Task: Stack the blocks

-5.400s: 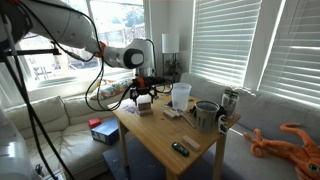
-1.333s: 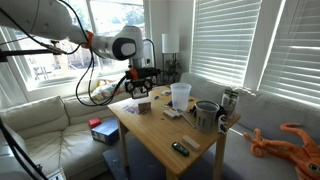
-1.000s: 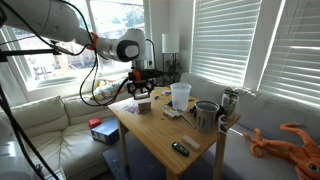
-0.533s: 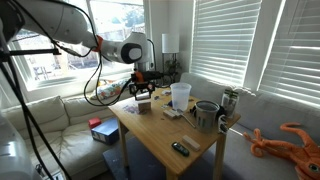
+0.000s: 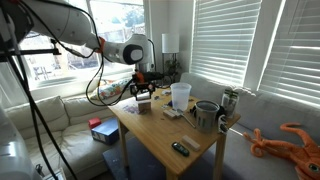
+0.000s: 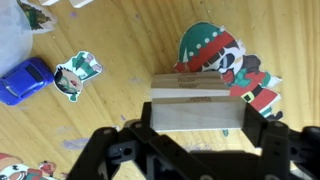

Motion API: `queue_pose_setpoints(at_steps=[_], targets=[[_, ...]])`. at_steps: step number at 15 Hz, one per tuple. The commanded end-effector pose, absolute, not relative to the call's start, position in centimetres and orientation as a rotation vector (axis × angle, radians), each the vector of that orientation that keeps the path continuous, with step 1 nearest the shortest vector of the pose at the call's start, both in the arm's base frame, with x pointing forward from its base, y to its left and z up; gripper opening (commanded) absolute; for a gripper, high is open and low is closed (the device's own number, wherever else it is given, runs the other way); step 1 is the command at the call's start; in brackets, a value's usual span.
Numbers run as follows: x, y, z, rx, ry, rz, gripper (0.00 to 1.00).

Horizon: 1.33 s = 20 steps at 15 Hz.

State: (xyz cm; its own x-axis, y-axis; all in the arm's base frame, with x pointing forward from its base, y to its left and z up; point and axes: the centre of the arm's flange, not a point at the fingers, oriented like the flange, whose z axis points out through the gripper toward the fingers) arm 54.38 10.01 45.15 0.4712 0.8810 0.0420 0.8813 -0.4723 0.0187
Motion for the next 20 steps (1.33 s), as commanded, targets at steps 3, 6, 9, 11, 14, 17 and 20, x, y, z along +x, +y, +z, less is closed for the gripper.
queue_pose_setpoints(at_steps=[3, 6, 9, 11, 14, 17, 20], targets=[[54.9, 10.4, 44.9, -2.7, -1.607, -0.045, 0.59], [54.8, 10.1, 44.8, -2.699, -1.602, -0.047, 0.59], [54.9, 10.1, 44.7, -2.698, -1.605, -0.044, 0.59], [54.9, 10.0, 44.6, -2.696, -1.608, -0.035, 0.59], [55.0, 9.7, 44.4, -2.703, -1.593, -0.032, 0.59], [55.0, 9.6, 44.3, -2.708, -1.586, -0.037, 0.59], [55.1, 9.7, 44.1, -2.706, -1.579, -0.031, 0.59]])
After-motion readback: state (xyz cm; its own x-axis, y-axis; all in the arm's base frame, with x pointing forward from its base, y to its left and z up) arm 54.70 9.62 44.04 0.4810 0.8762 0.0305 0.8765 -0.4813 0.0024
